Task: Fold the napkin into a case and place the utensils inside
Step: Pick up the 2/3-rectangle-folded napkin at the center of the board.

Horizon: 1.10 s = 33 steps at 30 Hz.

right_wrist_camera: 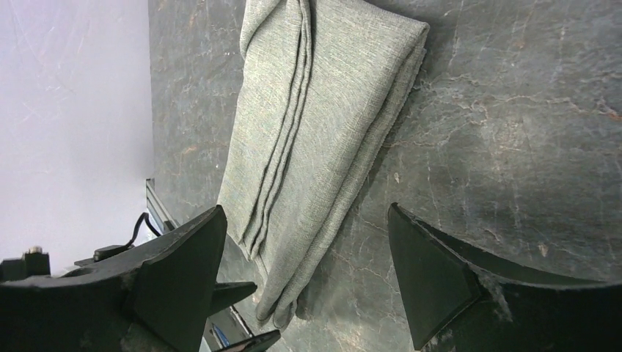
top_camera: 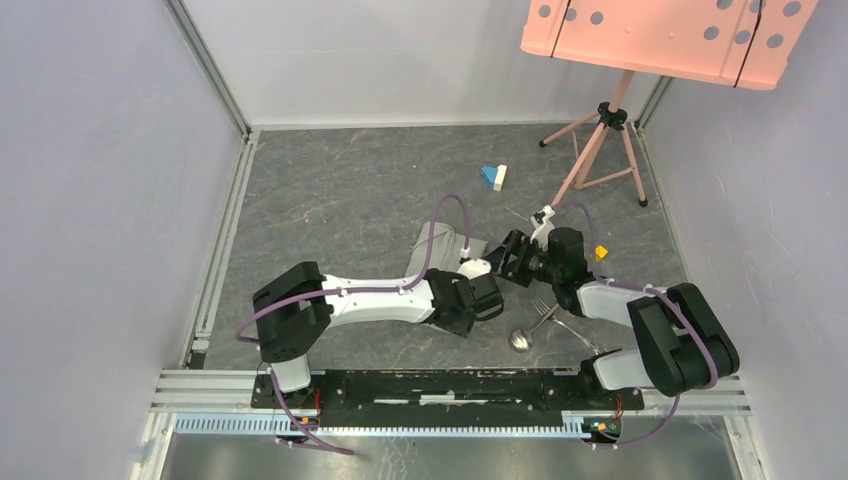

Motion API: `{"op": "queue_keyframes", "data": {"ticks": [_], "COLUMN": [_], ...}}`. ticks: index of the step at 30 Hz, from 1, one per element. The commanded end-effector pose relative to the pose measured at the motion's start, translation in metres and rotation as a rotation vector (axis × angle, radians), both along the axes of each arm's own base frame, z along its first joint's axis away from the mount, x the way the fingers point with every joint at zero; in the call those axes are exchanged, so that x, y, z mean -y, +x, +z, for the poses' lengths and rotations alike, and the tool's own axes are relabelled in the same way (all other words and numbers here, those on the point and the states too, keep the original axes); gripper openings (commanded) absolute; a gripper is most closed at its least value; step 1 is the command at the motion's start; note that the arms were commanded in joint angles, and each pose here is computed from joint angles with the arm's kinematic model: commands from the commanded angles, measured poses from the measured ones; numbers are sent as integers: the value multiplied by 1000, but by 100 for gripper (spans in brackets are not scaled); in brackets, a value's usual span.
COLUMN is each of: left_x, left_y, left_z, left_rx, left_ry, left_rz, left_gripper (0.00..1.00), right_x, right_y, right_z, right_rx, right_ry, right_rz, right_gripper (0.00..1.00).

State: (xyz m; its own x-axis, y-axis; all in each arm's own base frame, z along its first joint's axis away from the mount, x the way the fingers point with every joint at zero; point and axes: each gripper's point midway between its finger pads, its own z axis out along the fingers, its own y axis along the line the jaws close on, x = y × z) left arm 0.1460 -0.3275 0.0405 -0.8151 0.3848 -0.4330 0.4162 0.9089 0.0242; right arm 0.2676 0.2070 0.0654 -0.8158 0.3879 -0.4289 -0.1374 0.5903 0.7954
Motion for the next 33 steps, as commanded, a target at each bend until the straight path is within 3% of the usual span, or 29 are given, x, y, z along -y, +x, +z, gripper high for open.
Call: {"op": "queue_keyframes", "data": {"ticks": [1,12,17,22,27,33], "left_x": [18,1,-10,-7,-8,-12], "left_y": [-7,1,7,10,11,11], "left_z": [9,-20,-25,-5,12,23], "left_rx": [16,53,81,100,119,130], "left_ry": [-35,105,147,99,64,47], "left_rz": [-55,-13,11,15,13,16], "left_gripper": [54,50,33,13,6,4], "right_x": [2,3,1,-9,-25,-39], "right_y": [9,4,4,2,-2,-10], "right_z": [11,14,16,15,16,7], "right_rx": [55,60,68,52,34,-14], "right_ry": [-14,-5,-5,21,48,84], "right_rz": [-3,-7,-3,26,58,60], "right_gripper": [87,87,89,89,89,89]}}
